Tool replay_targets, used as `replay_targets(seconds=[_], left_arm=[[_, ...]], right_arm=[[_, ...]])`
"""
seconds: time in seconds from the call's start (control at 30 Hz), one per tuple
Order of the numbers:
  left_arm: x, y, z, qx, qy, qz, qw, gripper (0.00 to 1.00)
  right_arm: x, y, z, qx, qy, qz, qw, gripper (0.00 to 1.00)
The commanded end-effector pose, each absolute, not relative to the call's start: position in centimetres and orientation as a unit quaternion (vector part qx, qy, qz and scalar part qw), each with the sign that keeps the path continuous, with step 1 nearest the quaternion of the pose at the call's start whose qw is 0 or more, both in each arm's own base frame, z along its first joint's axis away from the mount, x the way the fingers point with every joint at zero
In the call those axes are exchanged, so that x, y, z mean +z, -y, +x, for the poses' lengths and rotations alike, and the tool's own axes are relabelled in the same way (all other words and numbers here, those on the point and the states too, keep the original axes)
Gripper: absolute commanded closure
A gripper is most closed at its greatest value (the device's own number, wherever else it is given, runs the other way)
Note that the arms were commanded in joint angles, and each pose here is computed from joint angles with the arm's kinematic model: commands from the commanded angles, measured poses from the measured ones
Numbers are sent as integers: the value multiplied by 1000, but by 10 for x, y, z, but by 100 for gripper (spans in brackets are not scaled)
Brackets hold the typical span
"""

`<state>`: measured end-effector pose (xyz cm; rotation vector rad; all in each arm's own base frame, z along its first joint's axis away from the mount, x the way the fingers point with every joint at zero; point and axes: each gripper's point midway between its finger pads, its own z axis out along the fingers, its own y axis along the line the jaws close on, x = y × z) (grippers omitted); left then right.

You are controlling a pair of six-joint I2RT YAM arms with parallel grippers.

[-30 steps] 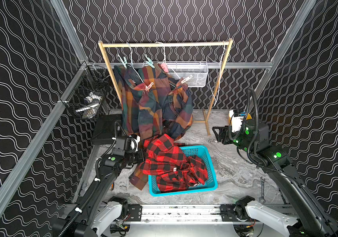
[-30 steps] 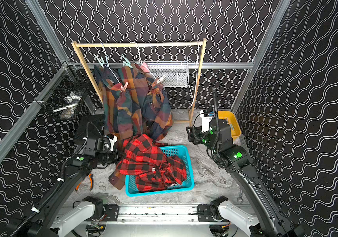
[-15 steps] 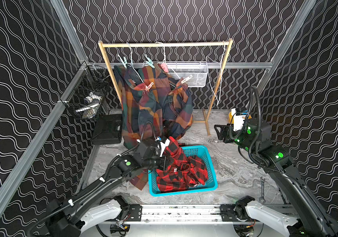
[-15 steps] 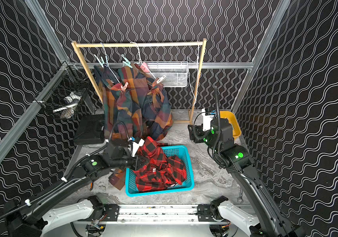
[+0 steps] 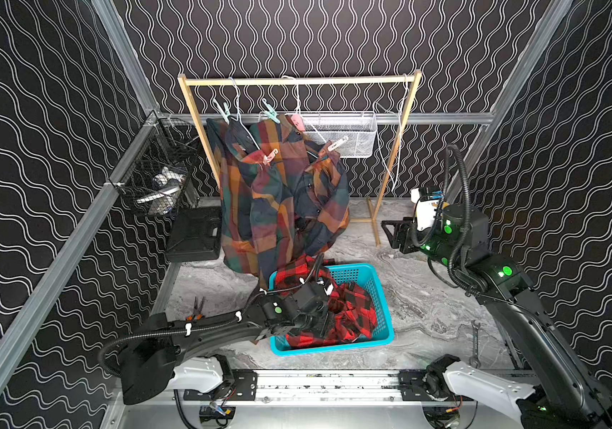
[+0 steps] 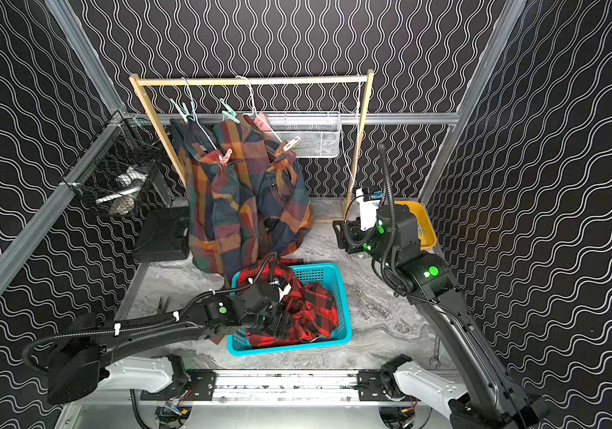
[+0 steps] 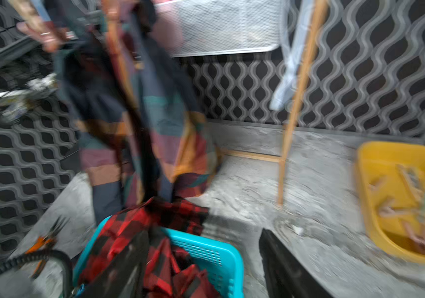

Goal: Remove the clothespins securing long-sleeve shirts to the hanger
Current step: Adjust the long-sleeve shirt at the bin, then pick up the hanger from the clothesline.

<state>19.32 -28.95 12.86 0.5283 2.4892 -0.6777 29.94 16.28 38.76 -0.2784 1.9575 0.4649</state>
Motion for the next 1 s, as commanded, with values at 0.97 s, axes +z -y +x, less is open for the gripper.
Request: replay_targets(seconds=[0.97], left_arm=[[422, 134, 290, -59, -734, 146, 661, 1]], right_arm=[[428, -297, 485, 277, -745, -236, 559, 39]])
